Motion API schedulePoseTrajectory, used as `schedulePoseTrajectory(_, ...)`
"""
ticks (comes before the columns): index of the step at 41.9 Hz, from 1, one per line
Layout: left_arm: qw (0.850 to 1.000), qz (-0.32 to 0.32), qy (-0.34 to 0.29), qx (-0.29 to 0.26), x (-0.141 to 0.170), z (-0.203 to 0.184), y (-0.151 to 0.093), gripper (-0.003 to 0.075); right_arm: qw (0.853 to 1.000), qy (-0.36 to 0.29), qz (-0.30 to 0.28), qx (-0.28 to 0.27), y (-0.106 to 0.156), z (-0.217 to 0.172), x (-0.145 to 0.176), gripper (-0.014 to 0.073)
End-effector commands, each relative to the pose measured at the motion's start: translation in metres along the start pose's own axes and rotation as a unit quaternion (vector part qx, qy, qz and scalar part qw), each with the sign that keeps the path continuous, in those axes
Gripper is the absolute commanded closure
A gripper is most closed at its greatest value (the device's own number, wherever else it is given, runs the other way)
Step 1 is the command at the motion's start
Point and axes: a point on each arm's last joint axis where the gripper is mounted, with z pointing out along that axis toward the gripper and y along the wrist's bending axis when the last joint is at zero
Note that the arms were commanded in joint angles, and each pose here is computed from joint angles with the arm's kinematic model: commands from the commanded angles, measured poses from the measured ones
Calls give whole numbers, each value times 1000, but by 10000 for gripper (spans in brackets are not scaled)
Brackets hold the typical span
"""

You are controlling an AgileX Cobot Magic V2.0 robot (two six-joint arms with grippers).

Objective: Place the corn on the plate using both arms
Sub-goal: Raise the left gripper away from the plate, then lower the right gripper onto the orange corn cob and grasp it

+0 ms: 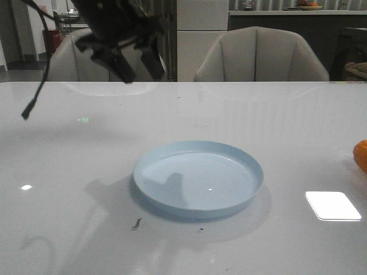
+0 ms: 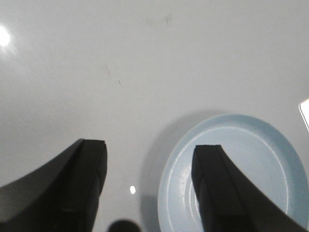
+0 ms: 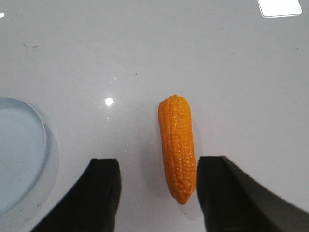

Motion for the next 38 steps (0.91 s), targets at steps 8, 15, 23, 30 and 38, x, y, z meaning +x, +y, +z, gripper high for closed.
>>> schedulePoseTrajectory(8, 988, 18, -147, -49, -14, -126, 17, 270, 999, -8, -35, 17, -1, 18, -20, 127)
schedulePoseTrajectory(15, 975, 42, -196, -93, 7, -163, 25, 270, 999, -1, -46, 23, 0, 37, -40, 102)
schedulePoseTrajectory(23, 964, 12, -228, -136, 57, -176, 33, 270, 996, 24, -81, 40, -1, 72, -59, 81)
schedulePoseTrajectory(30, 950, -9, -259, -174, 114, -175, 31, 270, 993, 55, -96, 44, -3, 108, -56, 81)
schedulePoseTrajectory(38, 948, -14, -262, -182, 166, -176, 18, 270, 993, 61, -96, 35, -3, 147, -45, 81)
